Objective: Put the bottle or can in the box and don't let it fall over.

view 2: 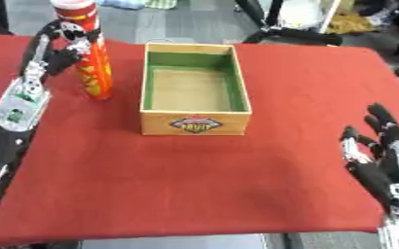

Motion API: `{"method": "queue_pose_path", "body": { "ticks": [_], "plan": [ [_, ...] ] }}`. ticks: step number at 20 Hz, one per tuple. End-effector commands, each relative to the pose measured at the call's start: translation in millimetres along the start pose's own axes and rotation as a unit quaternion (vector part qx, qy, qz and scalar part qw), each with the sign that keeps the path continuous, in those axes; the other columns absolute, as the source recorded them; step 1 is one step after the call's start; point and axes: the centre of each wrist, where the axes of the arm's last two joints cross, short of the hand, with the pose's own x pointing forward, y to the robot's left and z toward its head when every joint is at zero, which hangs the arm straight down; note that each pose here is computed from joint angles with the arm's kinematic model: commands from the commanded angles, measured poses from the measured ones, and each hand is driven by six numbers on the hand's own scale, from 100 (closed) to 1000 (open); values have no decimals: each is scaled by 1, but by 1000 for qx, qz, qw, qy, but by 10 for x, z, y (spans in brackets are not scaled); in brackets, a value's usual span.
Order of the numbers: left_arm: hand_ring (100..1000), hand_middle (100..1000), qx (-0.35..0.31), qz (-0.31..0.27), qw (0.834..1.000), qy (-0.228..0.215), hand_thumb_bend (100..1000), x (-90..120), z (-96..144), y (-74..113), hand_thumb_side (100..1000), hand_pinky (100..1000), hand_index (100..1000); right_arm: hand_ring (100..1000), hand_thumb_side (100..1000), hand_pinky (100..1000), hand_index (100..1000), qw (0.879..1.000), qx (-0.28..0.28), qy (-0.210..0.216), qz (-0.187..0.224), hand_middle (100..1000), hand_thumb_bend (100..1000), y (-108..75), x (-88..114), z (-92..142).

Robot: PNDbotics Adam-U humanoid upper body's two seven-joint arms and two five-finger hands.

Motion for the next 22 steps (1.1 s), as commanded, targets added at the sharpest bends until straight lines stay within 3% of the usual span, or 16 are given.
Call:
{"method": "queue_pose_path", "body": {
  "ticks": [1, 22],
  "plan": [
    [979, 937, 14, -21, 1000, -13, 622, 81, -95, 152, 677, 781, 961, 1000, 383, 833, 1000, 1000, 5, -12, -1, 977, 100, -13, 51, -40],
    [961, 884, -6, -63, 998, 2, 485, 7, -208, 105, 633, 777, 912, 1000, 394, 833, 1000, 1000, 13, -14, -8, 977, 100, 23, 49, -57]
  ]
}}
